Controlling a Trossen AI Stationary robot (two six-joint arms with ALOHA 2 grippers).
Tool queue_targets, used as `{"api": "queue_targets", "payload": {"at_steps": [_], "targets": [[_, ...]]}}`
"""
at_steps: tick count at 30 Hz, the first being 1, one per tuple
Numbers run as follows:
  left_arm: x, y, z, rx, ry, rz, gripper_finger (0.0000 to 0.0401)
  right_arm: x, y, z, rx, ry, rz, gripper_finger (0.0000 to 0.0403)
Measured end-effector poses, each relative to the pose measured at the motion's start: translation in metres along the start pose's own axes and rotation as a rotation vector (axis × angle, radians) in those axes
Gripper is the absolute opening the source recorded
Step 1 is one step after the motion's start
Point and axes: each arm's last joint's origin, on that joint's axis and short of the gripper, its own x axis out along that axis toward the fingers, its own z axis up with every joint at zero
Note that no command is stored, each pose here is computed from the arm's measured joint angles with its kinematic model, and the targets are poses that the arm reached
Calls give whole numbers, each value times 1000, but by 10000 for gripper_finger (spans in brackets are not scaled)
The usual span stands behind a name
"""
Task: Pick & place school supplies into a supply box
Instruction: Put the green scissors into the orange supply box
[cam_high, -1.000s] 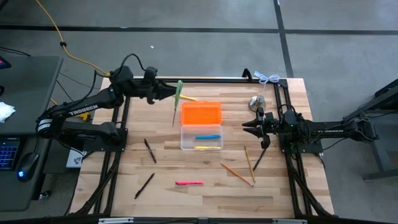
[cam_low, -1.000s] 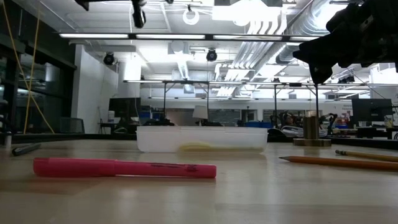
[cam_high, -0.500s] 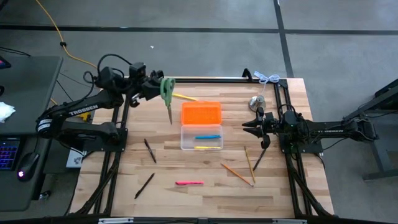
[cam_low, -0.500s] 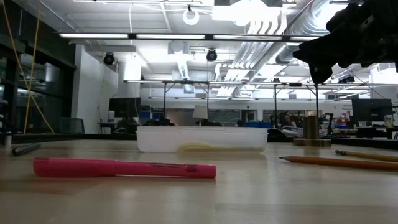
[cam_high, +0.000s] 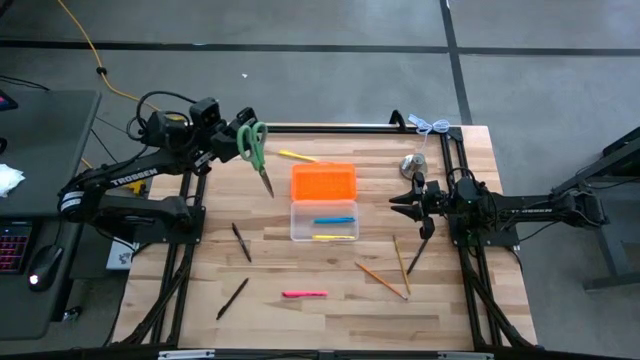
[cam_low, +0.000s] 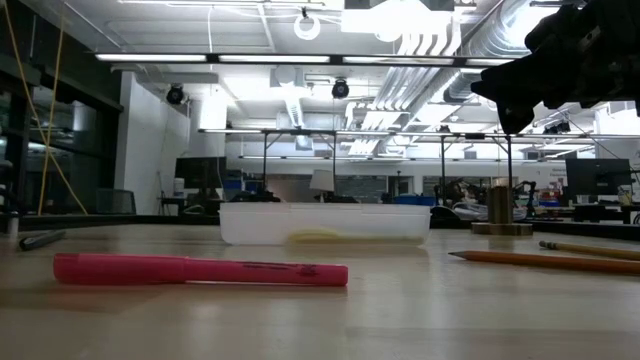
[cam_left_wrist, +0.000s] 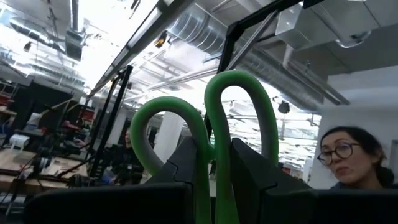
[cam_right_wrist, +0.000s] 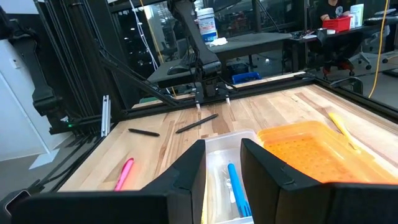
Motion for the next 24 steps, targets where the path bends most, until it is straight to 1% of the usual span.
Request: {"api": "queue_targets", "payload": {"at_steps": [9, 15, 19, 24], "targets": [[0, 0, 0, -5, 4, 2, 88, 0, 0, 0, 0, 0, 0, 78], [0, 2, -1, -47, -7, 17, 88, 0, 0, 0, 0, 0, -1, 78], [1, 9, -4, -149, -25, 85, 88, 0, 0, 0, 0, 0, -1, 78], [-1, 20, -12, -289, -34, 237, 88, 0, 0, 0, 3, 0, 0, 78]]}}
